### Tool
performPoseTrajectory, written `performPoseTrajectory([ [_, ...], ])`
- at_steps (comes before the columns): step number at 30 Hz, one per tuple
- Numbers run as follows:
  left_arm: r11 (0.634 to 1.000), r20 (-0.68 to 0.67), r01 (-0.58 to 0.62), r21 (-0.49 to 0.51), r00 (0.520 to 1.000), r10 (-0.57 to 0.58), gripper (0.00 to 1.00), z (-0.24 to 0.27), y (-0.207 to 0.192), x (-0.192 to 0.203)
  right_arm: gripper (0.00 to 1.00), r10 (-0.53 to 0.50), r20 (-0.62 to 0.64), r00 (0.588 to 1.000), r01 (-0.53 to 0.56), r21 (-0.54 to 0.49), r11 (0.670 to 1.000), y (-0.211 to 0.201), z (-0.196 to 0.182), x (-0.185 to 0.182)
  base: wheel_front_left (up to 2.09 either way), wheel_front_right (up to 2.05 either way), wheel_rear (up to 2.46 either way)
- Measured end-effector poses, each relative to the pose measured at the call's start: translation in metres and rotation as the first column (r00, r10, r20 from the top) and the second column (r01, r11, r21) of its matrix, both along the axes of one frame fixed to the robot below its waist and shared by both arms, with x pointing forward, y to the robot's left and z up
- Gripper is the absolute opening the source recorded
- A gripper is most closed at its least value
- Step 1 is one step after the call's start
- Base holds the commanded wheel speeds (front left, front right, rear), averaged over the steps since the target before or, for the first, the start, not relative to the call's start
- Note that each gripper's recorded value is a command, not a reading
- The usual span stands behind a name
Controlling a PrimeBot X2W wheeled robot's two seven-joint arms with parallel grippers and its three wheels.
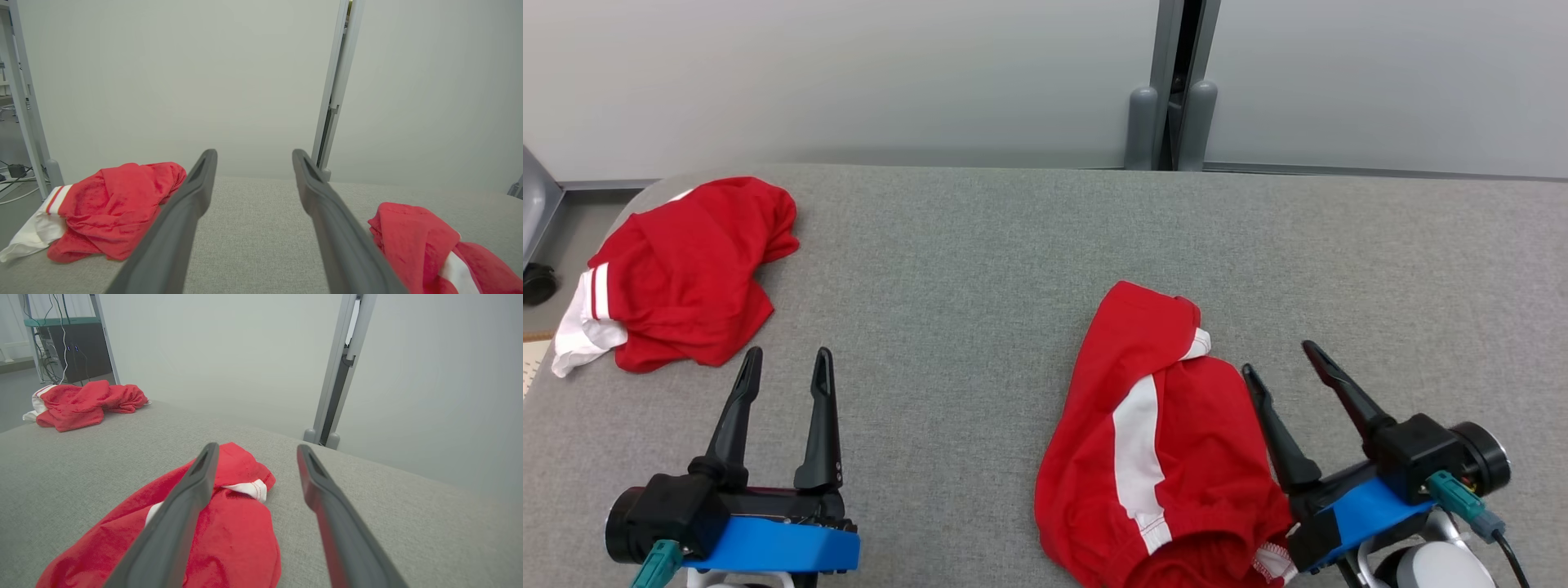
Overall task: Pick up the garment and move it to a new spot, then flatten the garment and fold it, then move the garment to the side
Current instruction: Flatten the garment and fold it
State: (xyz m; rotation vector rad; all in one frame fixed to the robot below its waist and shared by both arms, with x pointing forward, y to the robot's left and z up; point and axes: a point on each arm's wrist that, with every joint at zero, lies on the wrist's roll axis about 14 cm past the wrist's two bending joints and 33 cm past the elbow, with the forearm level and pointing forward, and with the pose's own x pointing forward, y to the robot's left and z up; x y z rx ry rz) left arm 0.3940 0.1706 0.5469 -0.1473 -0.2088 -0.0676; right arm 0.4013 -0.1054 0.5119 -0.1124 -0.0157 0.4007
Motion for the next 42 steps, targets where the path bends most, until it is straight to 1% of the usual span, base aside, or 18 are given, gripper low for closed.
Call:
performPoseTrajectory([
  [2, 1.0, -0.005, -0.002, 0.0, 1.0, 0.002, 1.0, -0.002, 0.001, 0.001, 1.0, -0.027, -0.048, 0.998, 0.026, -0.017, 1.0, -0.009, -0.014, 0.003, 0.0, 0.0, 0.0],
  [6, 1.0, -0.01, -0.008, -0.002, 1.0, 0.008, 1.0, -0.004, 0.003, 0.003, 1.0, -0.044, -0.169, 0.985, 0.036, -0.048, 0.998, -0.015, -0.053, -0.004, 0.0, 0.0, 0.0],
  [9, 1.0, -0.014, -0.01, -0.002, 1.0, 0.01, 1.0, -0.005, 0.003, 0.004, 1.0, -0.048, -0.284, 0.958, 0.03, -0.069, 0.997, -0.016, -0.088, -0.017, 0.0, 0.0, 0.0],
  [12, 1.0, -0.018, -0.012, -0.002, 1.0, 0.012, 1.0, -0.007, 0.004, 0.006, 1.0, -0.037, -0.338, 0.94, 0.014, -0.07, 0.997, -0.01, -0.106, -0.025, 0.0, 0.0, 0.0],
  [15, 1.0, -0.02, -0.013, -0.003, 1.0, 0.013, 1.0, -0.007, 0.004, 0.007, 1.0, -0.034, -0.433, 0.901, -0.005, -0.088, 0.996, -0.007, -0.132, -0.041, 0.0, 0.0, 0.0],
  [19, 1.0, -0.018, -0.014, -0.007, 1.0, 0.014, 1.0, -0.006, 0.004, 0.006, 1.0, -0.023, -0.482, 0.876, -0.024, -0.091, 0.996, -0.003, -0.144, -0.051, 0.0, 0.0, 0.0],
  [20, 1.0, -0.017, -0.012, -0.007, 1.0, 0.012, 1.0, -0.006, 0.004, 0.006, 0.89, -0.017, -0.484, 0.875, -0.028, -0.085, 0.996, -0.001, -0.144, -0.051, 0.0, 0.0, 0.0],
  [21, 1.0, -0.017, -0.011, -0.007, 1.0, 0.011, 1.0, -0.006, 0.003, 0.006, 0.16, -0.01, -0.484, 0.875, -0.033, -0.08, 0.996, 0.001, -0.144, -0.052, 0.0, 0.0, 0.0],
  [22, 1.0, -0.016, -0.011, -0.007, 1.0, 0.01, 1.0, -0.006, 0.003, 0.006, 0.0, -0.004, -0.479, 0.878, -0.036, -0.075, 0.996, 0.003, -0.143, -0.051, 0.0, 0.0, 0.0],
  [24, 1.0, -0.015, -0.01, -0.007, 1.0, 0.01, 1.0, -0.005, 0.003, 0.006, 0.0, -0.004, -0.462, 0.887, -0.032, -0.072, 0.997, 0.001, -0.138, -0.046, 0.0, 0.0, 0.0],
  [26, 1.0, -0.014, -0.01, -0.007, 1.0, 0.01, 1.0, -0.005, 0.003, 0.006, 0.0, -0.023, -0.425, 0.905, -0.017, -0.089, 0.996, -0.009, -0.13, -0.034, 0.0, 0.0, 0.0],
  [31, 1.0, -0.009, -0.015, -0.005, 1.0, 0.015, 1.0, -0.003, 0.005, 0.006, 0.0, -0.093, -0.279, 0.956, 0.046, -0.173, 0.984, -0.048, -0.091, 0.015, 0.0, 0.0, 0.0],
  [33, 1.0, -0.01, -0.018, -0.005, 1.0, 0.018, 1.0, -0.003, 0.006, 0.006, 0.0, -0.128, -0.248, 0.96, 0.075, -0.212, 0.974, -0.064, -0.082, 0.03, 0.0, 0.0, 0.0],
  [36, 1.0, -0.012, -0.02, -0.006, 1.0, 0.02, 1.0, -0.004, 0.007, 0.005, 0.0, -0.18, -0.228, 0.957, 0.124, -0.238, 0.963, -0.086, -0.075, 0.046, 0.0, 0.0, 0.0],
  [37, 1.0, -0.013, -0.021, -0.006, 1.0, 0.021, 1.0, -0.004, 0.007, 0.005, 0.16, -0.188, -0.22, 0.957, 0.135, -0.234, 0.963, -0.088, -0.073, 0.05, 0.0, 0.0, 0.0],
  [38, 1.0, -0.014, -0.021, -0.008, 1.0, 0.021, 1.0, -0.004, 0.007, 0.005, 0.42, -0.194, -0.217, 0.957, 0.144, -0.228, 0.963, -0.09, -0.071, 0.053, 0.0, 0.0, 0.0],
  [39, 1.0, -0.014, -0.021, -0.008, 1.0, 0.021, 1.0, -0.005, 0.007, 0.005, 1.0, -0.198, -0.217, 0.956, 0.147, -0.229, 0.962, -0.09, -0.071, 0.055, 0.0, 0.0, 0.0],
  [42, 1.0, -0.014, -0.019, -0.01, 1.0, 0.018, 1.0, -0.004, 0.005, 0.005, 1.0, -0.205, -0.199, 0.958, 0.161, -0.218, 0.963, -0.092, -0.067, 0.06, 0.0, 0.0, 0.0],
])
